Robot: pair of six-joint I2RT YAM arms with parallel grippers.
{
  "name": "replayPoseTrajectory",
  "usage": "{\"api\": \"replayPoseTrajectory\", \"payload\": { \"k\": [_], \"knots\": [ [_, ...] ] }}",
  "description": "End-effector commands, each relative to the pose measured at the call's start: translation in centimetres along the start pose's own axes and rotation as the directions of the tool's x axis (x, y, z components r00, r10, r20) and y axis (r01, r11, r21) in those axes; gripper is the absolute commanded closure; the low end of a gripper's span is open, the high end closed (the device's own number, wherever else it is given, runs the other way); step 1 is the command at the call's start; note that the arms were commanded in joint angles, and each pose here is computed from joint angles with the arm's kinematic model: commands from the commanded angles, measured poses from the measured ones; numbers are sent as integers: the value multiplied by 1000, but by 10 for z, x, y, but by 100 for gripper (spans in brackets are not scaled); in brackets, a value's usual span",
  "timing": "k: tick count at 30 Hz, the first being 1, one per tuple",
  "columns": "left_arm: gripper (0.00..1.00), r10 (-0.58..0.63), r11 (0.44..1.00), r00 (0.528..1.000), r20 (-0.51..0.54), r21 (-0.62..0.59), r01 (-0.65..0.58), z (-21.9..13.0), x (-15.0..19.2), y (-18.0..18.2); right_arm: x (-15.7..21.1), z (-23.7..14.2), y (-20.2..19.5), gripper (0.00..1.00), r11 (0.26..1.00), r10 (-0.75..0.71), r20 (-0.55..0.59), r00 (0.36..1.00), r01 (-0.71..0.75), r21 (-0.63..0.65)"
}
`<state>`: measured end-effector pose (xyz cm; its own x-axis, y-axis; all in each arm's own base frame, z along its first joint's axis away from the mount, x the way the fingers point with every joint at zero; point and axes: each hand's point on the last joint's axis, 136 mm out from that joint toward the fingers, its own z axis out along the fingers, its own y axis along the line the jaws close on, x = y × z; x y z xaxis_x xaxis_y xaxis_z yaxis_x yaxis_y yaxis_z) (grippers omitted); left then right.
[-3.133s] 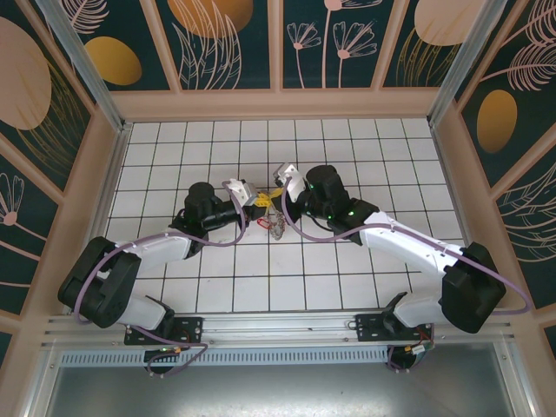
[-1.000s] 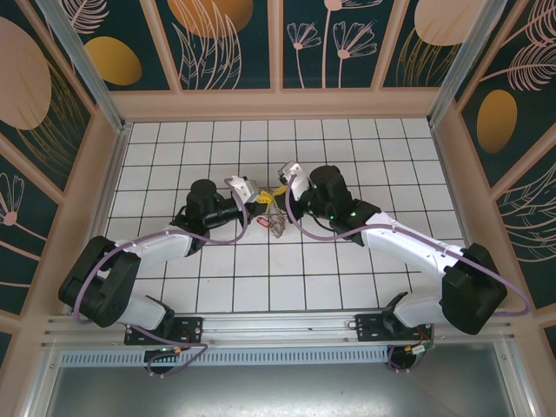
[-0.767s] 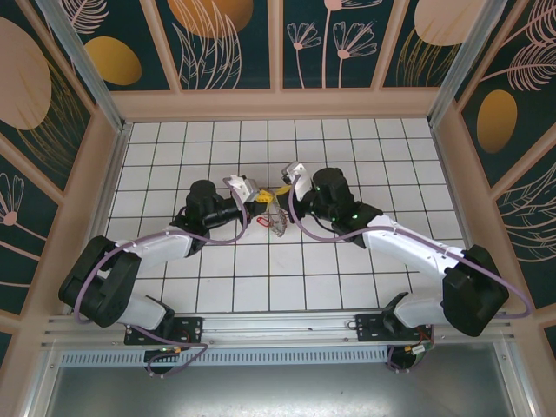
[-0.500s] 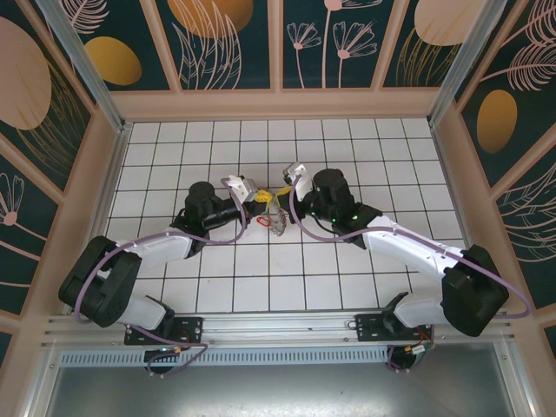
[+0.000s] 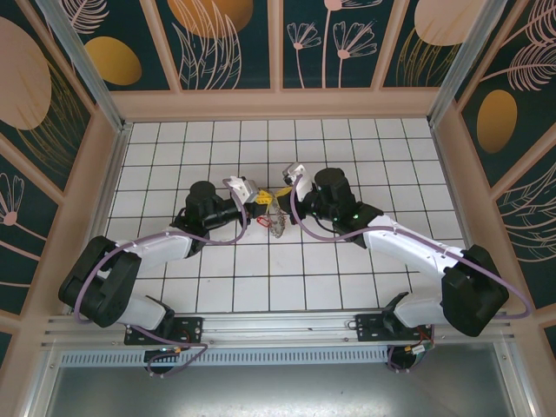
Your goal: Put the keys on the keyring
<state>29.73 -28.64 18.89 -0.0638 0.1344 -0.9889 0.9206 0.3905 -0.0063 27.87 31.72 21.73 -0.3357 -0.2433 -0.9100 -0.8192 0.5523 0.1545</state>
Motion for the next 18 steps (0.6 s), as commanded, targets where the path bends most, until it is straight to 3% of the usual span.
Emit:
{"api": "replayPoseTrajectory", "payload": {
  "k": [1,12,18],
  "knots": [
    [86,34,999,999,3,13,-34,2,-9,0,-32,-8,12,100,998,-49,82,995,52,-44],
    [84,50,998,998,-32,46,-48,6,-7,-1,-29,-4,19,100,994,-69,62,996,74,-75],
    [96,63,996,998,-27,64,-62,8,-10,-2,-22,0,20,100,993,-77,37,996,80,-91]
  ]
}}
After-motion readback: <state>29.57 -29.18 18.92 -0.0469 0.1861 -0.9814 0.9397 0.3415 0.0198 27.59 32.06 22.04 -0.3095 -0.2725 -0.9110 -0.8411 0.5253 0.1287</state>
